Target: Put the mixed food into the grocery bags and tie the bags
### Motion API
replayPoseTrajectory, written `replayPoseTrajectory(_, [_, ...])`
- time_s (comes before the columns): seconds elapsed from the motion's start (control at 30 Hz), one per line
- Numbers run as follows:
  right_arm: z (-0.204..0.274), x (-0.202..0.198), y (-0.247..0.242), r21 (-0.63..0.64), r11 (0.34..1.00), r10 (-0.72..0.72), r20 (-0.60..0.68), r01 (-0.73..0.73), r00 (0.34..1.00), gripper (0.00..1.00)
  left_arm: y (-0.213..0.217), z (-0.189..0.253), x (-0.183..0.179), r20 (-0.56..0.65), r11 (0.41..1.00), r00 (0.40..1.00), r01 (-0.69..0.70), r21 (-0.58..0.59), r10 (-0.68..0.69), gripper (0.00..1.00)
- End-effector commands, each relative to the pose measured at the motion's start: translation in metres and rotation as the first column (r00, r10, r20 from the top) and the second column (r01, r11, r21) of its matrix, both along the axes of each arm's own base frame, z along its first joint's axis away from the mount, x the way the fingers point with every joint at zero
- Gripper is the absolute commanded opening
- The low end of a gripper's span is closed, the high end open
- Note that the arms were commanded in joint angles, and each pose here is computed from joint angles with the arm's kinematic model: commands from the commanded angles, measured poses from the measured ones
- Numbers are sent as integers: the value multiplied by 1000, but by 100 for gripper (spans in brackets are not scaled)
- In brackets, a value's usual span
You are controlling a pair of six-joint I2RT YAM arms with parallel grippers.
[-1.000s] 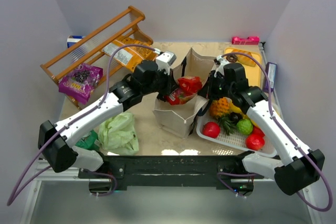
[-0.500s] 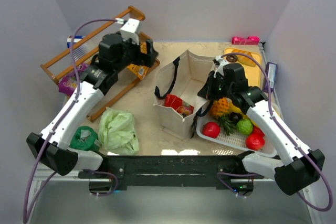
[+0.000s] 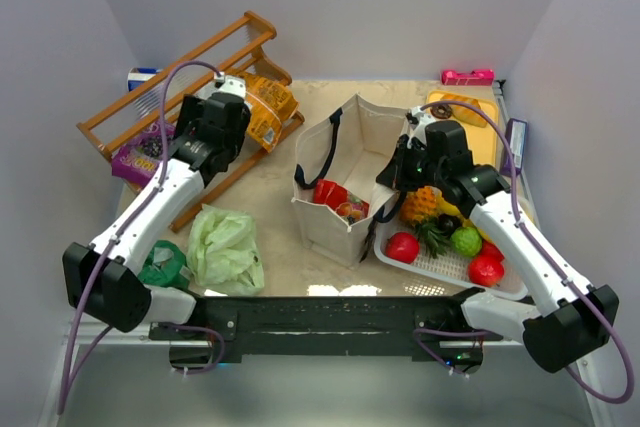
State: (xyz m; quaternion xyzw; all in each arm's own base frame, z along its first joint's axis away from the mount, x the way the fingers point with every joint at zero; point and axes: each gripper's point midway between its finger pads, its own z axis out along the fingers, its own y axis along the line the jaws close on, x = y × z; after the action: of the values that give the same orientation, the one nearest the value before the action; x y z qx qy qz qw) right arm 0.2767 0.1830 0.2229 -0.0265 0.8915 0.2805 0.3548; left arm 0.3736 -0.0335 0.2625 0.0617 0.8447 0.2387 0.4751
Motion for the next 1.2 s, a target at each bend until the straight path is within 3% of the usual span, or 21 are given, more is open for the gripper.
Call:
replayPoseTrajectory(0.0, [45, 5, 7, 58, 997, 36, 156, -46, 987, 1, 40, -3, -4, -11, 984, 993, -115, 137, 118, 96])
replayPoseTrajectory(0.17, [47, 4, 7, 61, 997, 38, 159, -49, 986, 2, 63, -23, 2, -56, 975, 986, -143, 171, 154, 94])
replayPoseTrajectory(0.43, [51, 2, 9, 69, 996, 49, 170, -62, 984, 2, 77, -53, 10, -113, 972, 979, -147, 183, 169, 82])
replayPoseTrajectory(0.77, [49, 0, 11, 83, 994, 61, 163, -75, 985, 2, 97, -71, 11, -95, 962, 970, -202, 186, 222, 51])
replayPoseTrajectory(0.87, [50, -1, 10, 84, 994, 56, 167, -71, 984, 2, 95, -71, 10, -99, 965, 971, -198, 171, 217, 28])
replayPoseTrajectory(0.9, [51, -1, 10, 84, 994, 56, 169, -71, 984, 2, 94, -71, 9, -95, 967, 972, -197, 160, 214, 15])
replayPoseTrajectory(1.0, [51, -2, 9, 82, 994, 52, 169, -67, 984, 2, 90, -64, 7, -77, 975, 978, -186, 124, 196, 0])
replayPoseTrajectory(1.17, [51, 0, 6, 66, 997, 34, 168, -45, 985, 2, 55, -25, 1, 15, 997, 998, -67, 25, 67, 0])
